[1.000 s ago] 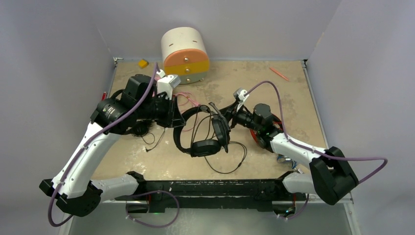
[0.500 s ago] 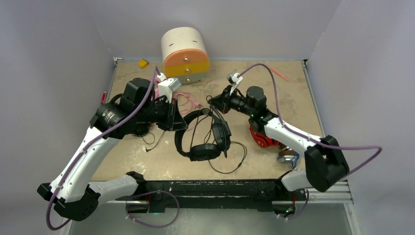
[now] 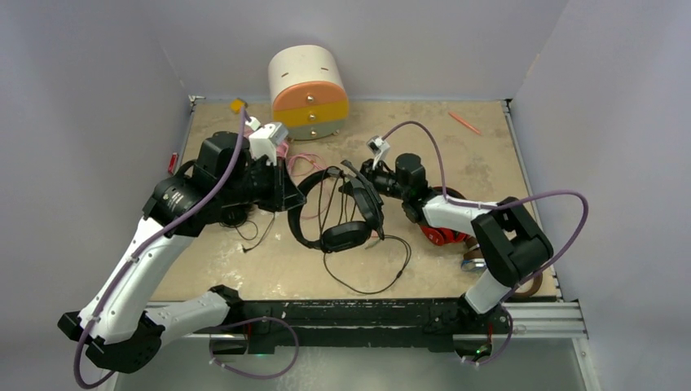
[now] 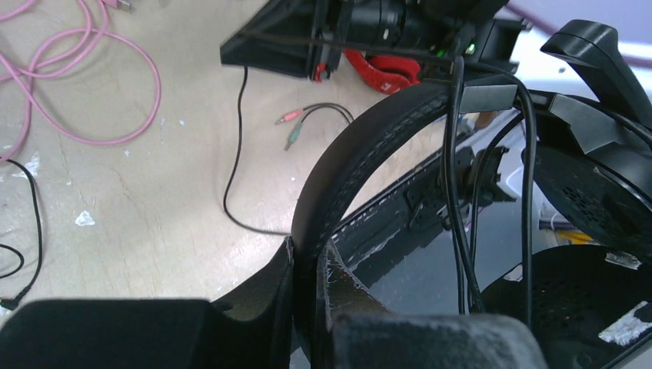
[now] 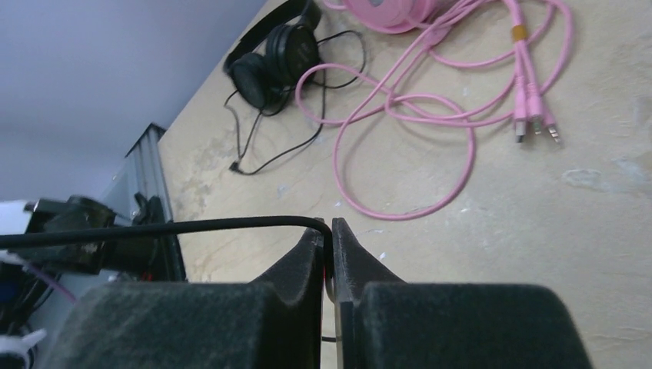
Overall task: Wrap the headphones
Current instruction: Wrap the headphones cable around the headphones.
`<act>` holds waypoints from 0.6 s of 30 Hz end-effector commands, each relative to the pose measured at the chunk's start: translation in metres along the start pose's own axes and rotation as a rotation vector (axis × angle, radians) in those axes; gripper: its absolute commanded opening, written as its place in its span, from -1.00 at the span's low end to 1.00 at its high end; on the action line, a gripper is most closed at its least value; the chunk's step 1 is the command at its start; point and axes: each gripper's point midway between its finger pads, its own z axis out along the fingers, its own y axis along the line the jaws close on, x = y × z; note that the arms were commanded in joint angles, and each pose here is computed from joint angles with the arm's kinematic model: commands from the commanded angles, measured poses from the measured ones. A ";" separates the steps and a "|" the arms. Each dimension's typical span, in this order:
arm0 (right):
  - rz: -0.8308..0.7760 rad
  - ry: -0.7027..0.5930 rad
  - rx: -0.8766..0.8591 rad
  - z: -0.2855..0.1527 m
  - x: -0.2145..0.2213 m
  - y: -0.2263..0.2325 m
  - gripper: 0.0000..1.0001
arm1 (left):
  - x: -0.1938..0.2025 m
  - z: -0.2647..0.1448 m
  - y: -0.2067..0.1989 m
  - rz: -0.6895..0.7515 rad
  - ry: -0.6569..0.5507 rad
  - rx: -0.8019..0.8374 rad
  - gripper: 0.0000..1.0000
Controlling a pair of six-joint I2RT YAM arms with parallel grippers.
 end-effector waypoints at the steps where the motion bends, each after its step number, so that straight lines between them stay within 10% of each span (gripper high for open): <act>1: 0.014 -0.039 -0.114 -0.002 0.005 0.016 -0.71 | -0.040 -0.017 -0.028 -0.032 -0.193 0.101 -1.00; 10: -0.065 -0.095 -0.045 0.002 0.003 -0.003 0.29 | -0.045 -0.018 -0.029 -0.030 -0.194 0.091 -1.00; 18: -0.024 -0.039 -0.020 0.011 0.036 -0.009 -0.04 | -0.062 -0.026 -0.034 -0.037 -0.254 0.081 -1.00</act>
